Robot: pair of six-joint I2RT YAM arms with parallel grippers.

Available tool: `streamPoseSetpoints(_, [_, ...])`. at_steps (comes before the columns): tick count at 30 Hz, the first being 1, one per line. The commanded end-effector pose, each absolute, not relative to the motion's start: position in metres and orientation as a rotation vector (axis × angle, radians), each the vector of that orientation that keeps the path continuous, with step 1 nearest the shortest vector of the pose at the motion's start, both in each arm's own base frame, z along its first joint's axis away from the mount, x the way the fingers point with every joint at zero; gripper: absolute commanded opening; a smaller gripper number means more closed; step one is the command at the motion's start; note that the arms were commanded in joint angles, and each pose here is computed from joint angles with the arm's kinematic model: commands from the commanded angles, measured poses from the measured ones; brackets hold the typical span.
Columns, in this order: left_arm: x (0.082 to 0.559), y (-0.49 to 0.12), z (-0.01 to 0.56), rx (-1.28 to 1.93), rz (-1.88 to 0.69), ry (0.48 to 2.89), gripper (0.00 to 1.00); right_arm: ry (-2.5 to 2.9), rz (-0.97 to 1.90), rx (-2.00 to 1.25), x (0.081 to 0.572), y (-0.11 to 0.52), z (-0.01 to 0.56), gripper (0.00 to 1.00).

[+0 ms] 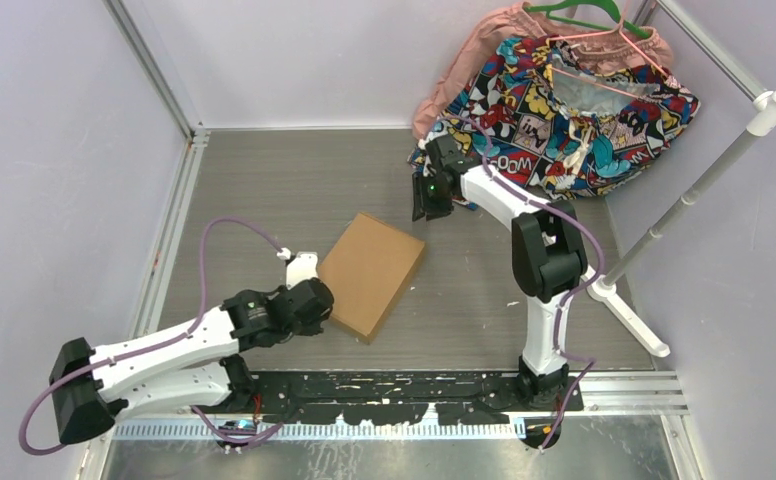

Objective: Fold the paper box
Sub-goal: Adjust the paper box at the center of the board.

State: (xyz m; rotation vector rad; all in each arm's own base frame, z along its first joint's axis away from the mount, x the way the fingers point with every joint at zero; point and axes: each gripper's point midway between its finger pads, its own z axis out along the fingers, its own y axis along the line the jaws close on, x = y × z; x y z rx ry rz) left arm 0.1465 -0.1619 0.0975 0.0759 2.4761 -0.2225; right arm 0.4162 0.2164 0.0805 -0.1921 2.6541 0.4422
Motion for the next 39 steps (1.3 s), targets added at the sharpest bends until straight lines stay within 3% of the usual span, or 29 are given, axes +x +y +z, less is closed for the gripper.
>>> streamPoseSetpoints(1, [0.173, -0.167, 0.090, -0.078, -0.226, 2.409, 0.24, 2.615, 0.506, -0.288, 0.396, 0.236, 0.090, 0.43])
streamPoseSetpoints(6, [0.206, -0.155, 0.060, -0.201, -0.280, 2.489, 0.12, 2.647, 0.501, -0.320, 0.359, 0.238, 0.079, 0.41])
streamPoseSetpoints(15, [0.270, -0.161, 0.066, -0.125, -0.175, 2.486, 0.12, 2.576, 0.520, -0.374, 0.287, 0.239, 0.089, 0.41])
streamPoseSetpoints(21, [0.302, -0.208, 0.055, -0.026, -0.306, 2.525, 0.09, 2.535, 0.580, -0.352, 0.271, 0.242, 0.101, 0.42])
streamPoseSetpoints(24, [0.304, -0.199, 0.061, -0.042, -0.219, 2.538, 0.09, 2.546, 0.422, -0.247, 0.280, 0.213, 0.098, 0.44])
streamPoseSetpoints(27, [0.295, -0.170, 0.086, -0.084, -0.147, 2.473, 0.23, 2.501, 0.421, -0.112, 0.289, 0.186, 0.115, 0.49])
streamPoseSetpoints(28, [0.291, -0.163, 0.097, -0.085, -0.150, 2.447, 0.36, 2.466, 0.395, -0.065, 0.294, 0.174, 0.125, 0.59])
streamPoseSetpoints(29, [0.287, -0.156, 0.108, -0.087, -0.148, 2.425, 0.51, 2.423, 0.351, -0.025, 0.300, 0.160, 0.136, 0.93])
streamPoseSetpoints(31, [0.277, -0.140, 0.141, -0.098, -0.153, 2.356, 0.94, 2.299, 0.238, 0.039, 0.310, 0.132, 0.168, 1.00])
streamPoseSetpoints(32, [0.273, -0.131, 0.154, -0.100, -0.132, 2.331, 0.99, 2.232, 0.168, 0.070, 0.313, 0.116, 0.183, 1.00])
streamPoseSetpoints(39, [0.251, -0.076, 0.228, -0.195, -0.091, 2.028, 1.00, 1.694, -0.051, 0.231, 0.288, 0.027, 0.272, 1.00])
